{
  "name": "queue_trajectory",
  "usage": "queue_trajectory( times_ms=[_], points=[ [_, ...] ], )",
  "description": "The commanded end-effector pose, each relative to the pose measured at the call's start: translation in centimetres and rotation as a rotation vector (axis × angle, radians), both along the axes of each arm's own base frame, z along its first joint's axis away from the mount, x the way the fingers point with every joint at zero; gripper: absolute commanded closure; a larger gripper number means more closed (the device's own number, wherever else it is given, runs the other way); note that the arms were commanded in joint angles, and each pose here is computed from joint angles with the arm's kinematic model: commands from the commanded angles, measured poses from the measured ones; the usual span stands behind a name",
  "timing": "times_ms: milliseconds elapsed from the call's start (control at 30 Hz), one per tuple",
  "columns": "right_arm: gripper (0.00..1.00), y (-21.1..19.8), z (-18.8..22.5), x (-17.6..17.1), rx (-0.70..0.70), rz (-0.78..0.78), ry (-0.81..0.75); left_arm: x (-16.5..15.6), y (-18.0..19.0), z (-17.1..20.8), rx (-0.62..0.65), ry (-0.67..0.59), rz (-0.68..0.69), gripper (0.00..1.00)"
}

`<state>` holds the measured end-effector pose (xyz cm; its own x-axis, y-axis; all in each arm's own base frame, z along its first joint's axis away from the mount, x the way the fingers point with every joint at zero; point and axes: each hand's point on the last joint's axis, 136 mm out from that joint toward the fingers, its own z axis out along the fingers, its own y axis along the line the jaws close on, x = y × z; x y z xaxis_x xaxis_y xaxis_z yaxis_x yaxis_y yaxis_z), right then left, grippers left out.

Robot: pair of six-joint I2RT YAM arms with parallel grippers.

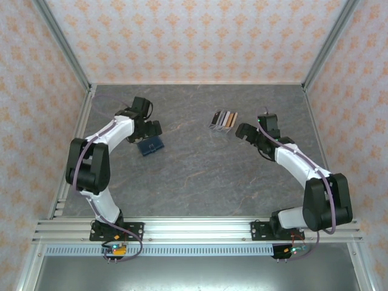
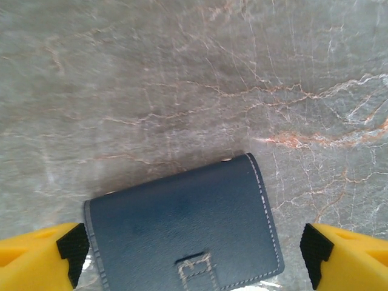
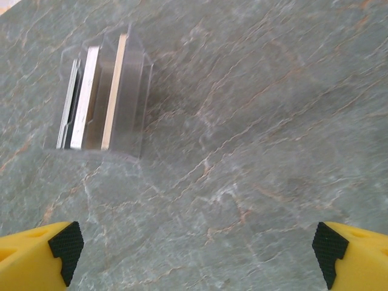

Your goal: Take the credit cards out of the card holder

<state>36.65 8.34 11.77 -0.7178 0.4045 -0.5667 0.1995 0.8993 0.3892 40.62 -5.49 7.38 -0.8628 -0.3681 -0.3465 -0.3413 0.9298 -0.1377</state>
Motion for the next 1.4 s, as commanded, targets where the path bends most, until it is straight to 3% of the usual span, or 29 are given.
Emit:
queue_trajectory(
  times_ms=[0,167,400,800,900,1033,1167,1367],
  points=[
    [0.00,1.0,-1.0,-0.1,0.013,0.016,0.008,-0.1,-0.9,-1.1,-0.018,0.068,0.014,0.08],
    [0.00,1.2,-1.6,0.0,0.015,0.013,0.018,-0.6,-1.7,-3.0,-0.007,0.126,0.017,0.11],
    [0.00,0.8,-2.0,-0.1,0.002,-0.005,0.020,-4.1,-4.1,-5.1,0.008,0.171,0.022,0.11],
    [0.00,0.5,-1.5,-0.4,-0.007,-0.014,0.011,-10.7,-16.8,-3.9,-0.065,0.135,-0.211,0.11],
    [0.01,1.5,-0.8,-0.5,0.025,0.036,0.012,-11.6,-18.3,-3.0,-0.052,0.112,-0.257,0.12],
    [0.04,3.2,0.2,-1.2,0.032,0.096,0.044,-11.4,-18.4,-0.2,-0.078,0.041,-0.261,0.11],
    [0.08,7.6,0.1,-3.3,0.062,0.224,0.106,-10.8,-16.2,2.4,-0.043,-0.060,-0.227,0.09],
    [0.18,15.0,-1.6,-7.1,0.091,0.392,0.215,-12.4,-11.7,0.2,-0.084,-0.042,-0.093,0.14]
  ],
)
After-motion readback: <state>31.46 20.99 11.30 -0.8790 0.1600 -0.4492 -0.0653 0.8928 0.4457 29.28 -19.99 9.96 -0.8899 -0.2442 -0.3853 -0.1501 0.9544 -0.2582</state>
